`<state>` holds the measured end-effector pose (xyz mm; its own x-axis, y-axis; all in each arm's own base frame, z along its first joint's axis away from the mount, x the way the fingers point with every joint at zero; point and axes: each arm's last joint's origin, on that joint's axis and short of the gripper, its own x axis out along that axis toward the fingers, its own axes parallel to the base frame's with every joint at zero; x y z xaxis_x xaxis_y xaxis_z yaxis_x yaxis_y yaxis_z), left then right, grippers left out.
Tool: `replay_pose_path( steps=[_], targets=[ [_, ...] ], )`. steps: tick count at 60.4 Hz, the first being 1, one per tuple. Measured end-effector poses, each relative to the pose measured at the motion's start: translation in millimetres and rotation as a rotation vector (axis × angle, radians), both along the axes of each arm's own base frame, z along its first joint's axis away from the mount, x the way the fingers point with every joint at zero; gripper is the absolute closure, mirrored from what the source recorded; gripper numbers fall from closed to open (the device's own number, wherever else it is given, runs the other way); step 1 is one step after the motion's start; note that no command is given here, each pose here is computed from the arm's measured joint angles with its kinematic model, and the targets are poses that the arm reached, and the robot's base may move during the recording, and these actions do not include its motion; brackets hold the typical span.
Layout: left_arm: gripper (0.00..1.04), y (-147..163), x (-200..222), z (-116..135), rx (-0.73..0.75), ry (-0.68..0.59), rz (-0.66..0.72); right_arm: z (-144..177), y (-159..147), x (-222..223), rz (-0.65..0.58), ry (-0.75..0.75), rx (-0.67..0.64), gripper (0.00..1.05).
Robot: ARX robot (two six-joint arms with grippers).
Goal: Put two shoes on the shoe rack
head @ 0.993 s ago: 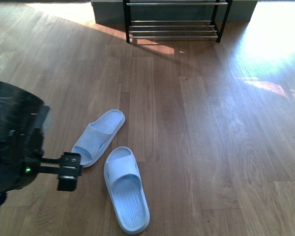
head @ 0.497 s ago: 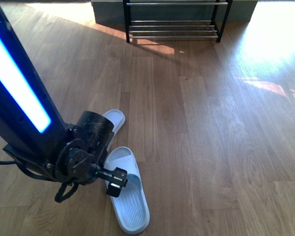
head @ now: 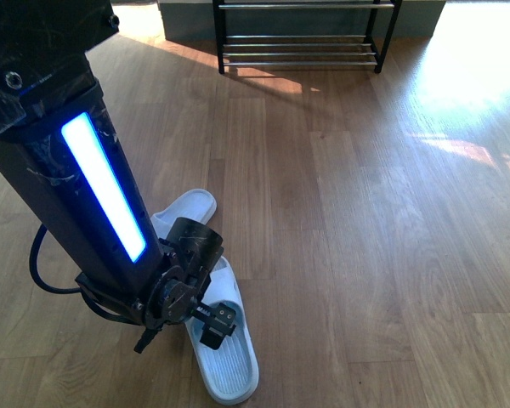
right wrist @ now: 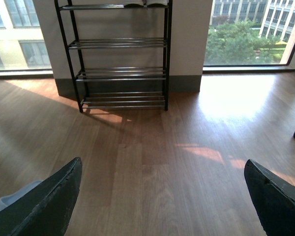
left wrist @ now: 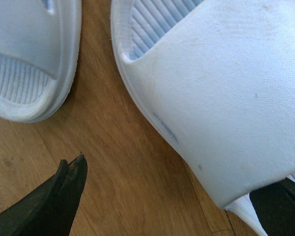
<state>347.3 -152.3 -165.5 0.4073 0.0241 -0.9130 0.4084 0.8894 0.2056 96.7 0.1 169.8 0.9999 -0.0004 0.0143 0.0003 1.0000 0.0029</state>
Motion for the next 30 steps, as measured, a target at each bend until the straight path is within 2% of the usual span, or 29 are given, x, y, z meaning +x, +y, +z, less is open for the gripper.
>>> replay_pose_path(
  steps=[10, 15, 30],
  targets=[
    [0.38, -3.2, 7.4, -6.1, 0.029, -0.067, -0.037, 0.0, 0.0, 0.0, 0.0, 0.0, 0.0, 0.09],
    [0.57, -2.7, 7.3, -9.0, 0.041, -0.066, -0.039, 0.0, 0.0, 0.0, 0.0, 0.0, 0.0, 0.09],
    [0.92, 6.7, 6.9, -4.6, 0.05, -0.048, -0.011, 0.0, 0.0, 0.0, 0.0, 0.0, 0.0, 0.09]
  ],
)
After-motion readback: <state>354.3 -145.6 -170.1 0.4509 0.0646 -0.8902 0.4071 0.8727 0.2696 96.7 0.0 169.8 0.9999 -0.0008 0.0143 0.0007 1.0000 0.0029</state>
